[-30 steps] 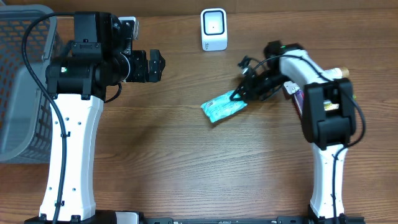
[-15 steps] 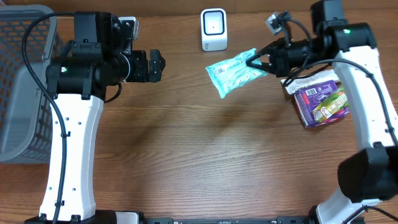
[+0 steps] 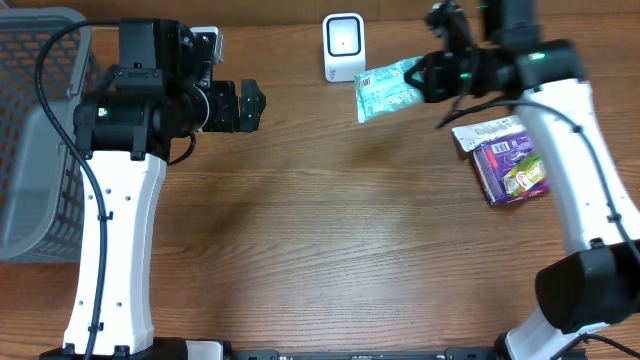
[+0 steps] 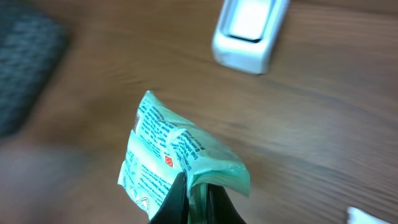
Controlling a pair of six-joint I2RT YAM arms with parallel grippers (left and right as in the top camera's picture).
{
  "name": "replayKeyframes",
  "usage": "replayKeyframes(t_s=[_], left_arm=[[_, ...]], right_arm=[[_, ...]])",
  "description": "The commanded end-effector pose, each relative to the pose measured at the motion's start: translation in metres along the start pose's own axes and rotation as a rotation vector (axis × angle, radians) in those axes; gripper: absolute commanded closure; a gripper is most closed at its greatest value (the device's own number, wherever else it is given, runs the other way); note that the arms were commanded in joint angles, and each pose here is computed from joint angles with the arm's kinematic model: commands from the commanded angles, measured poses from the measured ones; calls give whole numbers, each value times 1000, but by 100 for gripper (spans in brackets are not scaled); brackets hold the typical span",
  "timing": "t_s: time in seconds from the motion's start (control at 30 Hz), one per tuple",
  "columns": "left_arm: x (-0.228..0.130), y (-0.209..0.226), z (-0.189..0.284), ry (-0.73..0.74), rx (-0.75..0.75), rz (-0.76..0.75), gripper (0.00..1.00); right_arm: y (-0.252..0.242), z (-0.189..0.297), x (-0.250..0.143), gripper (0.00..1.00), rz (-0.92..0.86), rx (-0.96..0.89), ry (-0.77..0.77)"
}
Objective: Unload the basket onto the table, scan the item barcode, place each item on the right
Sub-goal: 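Raise the wipes pack in front of the scanner with the right gripper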
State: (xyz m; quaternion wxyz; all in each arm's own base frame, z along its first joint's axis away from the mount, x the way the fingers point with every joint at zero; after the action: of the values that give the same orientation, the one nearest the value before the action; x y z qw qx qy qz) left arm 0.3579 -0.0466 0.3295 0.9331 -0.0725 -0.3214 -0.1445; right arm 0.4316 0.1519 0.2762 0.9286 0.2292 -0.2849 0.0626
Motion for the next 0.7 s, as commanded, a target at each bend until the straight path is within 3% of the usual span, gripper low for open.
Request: replayKeyframes(t_s=[0.0,0.07,0.17,0.37,0.53,0.67], left_arm=[[3,0,0,-7,-4,12,0],[3,-1,0,-6,-4,12,0],[3,-1,0,-7,-5,12,0],[3,0,0,-7,-4,12,0],[3,0,0,-7,-4,12,0],[3,-1,0,-7,-4,12,0]], right_arm=[[-10,27,45,96,6,-532,-359],[12,22,71,96,192,-603,-495],[26,0,85,96,354,-616,-537],[11,-63,90,96,717,-752,-436],[12,-97,103,96,871,-865,-500],[10,-128,101,96,1101,-946,-452]])
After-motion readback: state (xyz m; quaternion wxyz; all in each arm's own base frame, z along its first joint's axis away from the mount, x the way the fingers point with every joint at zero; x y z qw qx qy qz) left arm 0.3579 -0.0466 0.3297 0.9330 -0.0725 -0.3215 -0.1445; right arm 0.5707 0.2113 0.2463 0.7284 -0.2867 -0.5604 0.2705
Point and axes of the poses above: each gripper's point midway between its finger pads, its own z axis back along the fingers, its own y axis along the line the jaws close on, x = y × z, the point moved 4 cm from there along z, back along the fingers, and after that the axes turned 14 degrees about -z, right-handed, at the moved point
